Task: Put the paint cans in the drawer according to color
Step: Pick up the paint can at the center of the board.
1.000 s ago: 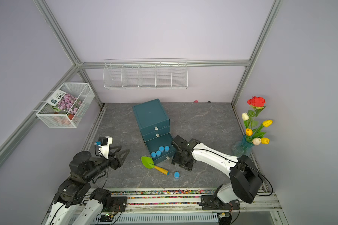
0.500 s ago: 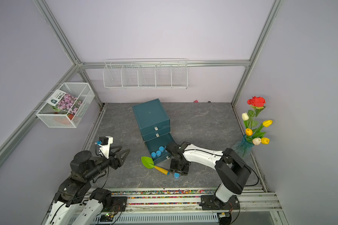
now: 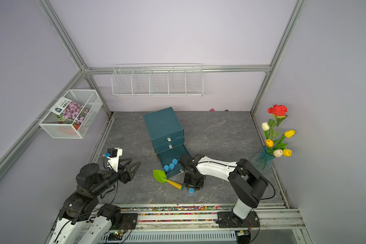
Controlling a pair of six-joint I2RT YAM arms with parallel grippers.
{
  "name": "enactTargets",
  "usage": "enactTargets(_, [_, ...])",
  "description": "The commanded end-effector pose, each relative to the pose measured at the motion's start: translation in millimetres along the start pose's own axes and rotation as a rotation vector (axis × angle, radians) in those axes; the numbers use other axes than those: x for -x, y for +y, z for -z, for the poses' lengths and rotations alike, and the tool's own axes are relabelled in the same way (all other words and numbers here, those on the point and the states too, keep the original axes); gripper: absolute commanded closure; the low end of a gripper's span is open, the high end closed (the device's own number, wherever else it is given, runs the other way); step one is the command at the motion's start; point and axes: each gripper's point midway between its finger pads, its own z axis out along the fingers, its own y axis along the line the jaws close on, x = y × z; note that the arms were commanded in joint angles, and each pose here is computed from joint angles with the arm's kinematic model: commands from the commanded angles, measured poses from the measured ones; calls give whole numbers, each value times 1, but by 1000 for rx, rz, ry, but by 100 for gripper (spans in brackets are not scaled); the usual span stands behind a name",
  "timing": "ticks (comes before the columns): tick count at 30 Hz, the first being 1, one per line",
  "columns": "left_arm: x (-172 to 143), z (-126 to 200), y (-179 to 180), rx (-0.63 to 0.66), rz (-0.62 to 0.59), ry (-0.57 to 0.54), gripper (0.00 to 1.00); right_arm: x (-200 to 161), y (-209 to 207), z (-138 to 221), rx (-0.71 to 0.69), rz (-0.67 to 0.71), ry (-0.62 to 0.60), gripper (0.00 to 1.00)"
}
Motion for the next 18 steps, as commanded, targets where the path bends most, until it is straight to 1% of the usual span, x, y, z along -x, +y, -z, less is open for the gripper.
enactTargets(1, [-2,-1,0,-4,1,9,36,4,-6,15,-24,-14,-54,84])
enactTargets(5, [-2,0,0,-3,1,8,36,27,5,69,21,-36,-177,87])
enactTargets(7, [-2,0,0,-1,3,7,36,45,12,97,62,-56,-248,89])
enactTargets(10, [-2,0,0,-2,1,6,36,75,23,128,120,-106,-329,90])
enactTargets(13, [-2,0,0,-3,-1,5,36,106,39,141,173,-173,-373,92])
enactTargets(15, [-1,0,0,-1,-3,3,36,123,51,143,192,-207,-392,92])
enactTargets(18, [-1,1,0,1,-3,1,36,142,62,138,177,-261,-407,93])
